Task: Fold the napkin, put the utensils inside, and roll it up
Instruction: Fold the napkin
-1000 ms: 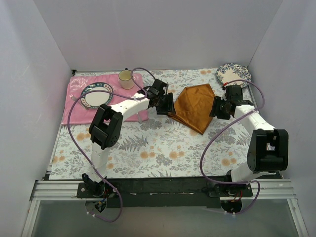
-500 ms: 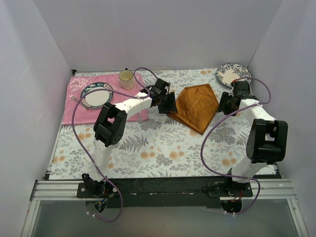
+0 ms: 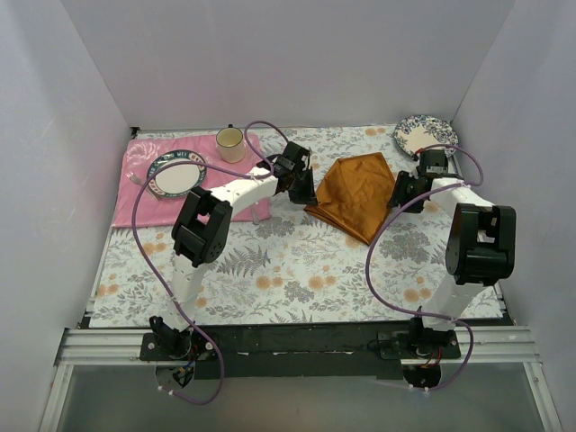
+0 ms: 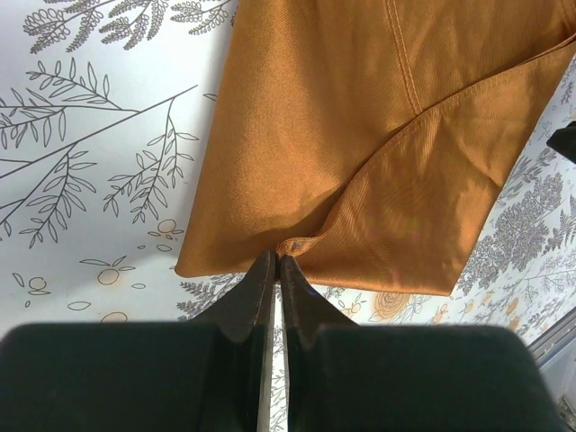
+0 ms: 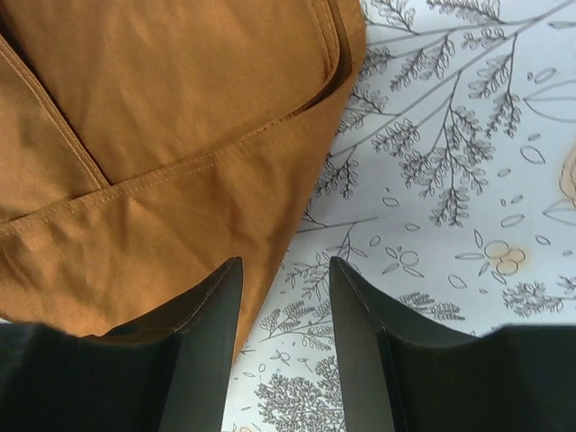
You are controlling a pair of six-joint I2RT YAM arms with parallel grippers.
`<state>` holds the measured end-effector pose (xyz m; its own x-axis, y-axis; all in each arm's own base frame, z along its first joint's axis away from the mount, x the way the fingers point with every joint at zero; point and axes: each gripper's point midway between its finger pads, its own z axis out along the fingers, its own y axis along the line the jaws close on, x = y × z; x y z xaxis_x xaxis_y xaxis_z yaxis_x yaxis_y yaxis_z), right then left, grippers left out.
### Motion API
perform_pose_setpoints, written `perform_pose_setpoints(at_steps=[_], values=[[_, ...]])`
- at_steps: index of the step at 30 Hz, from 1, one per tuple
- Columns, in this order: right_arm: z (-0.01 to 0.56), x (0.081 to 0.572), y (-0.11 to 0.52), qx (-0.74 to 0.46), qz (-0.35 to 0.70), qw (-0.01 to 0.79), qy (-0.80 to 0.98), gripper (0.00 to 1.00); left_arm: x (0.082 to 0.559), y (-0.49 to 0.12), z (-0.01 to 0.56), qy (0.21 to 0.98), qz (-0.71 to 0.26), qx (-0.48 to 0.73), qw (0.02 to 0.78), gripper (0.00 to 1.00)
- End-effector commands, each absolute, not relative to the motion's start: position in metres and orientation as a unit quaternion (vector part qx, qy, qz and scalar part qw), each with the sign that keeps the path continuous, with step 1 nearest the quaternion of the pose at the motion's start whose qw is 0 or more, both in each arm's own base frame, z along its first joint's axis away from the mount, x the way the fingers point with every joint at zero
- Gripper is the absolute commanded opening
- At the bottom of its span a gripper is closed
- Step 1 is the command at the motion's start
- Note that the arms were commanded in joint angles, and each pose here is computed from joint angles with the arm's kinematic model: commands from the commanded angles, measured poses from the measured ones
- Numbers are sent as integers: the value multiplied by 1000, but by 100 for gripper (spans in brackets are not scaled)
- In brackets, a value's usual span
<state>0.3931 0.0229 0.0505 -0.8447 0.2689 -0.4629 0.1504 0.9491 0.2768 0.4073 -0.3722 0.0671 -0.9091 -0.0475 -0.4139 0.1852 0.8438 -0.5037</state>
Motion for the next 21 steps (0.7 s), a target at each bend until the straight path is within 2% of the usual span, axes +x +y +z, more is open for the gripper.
perform_pose_setpoints(at_steps=[1, 5, 9, 21], values=[[74, 423, 30, 89, 143, 305, 937, 51, 419, -364, 93, 930, -274, 38, 244, 0], [72, 428, 33, 84, 152, 304, 937, 49, 420, -356, 86, 933, -267, 32, 240, 0], [72, 434, 40, 78, 172, 305, 933, 42, 421, -353, 86, 933, -267, 28, 239, 0], [67, 457, 44, 68, 184, 305, 932, 38, 418, -350, 76, 934, -275, 29, 225, 0]])
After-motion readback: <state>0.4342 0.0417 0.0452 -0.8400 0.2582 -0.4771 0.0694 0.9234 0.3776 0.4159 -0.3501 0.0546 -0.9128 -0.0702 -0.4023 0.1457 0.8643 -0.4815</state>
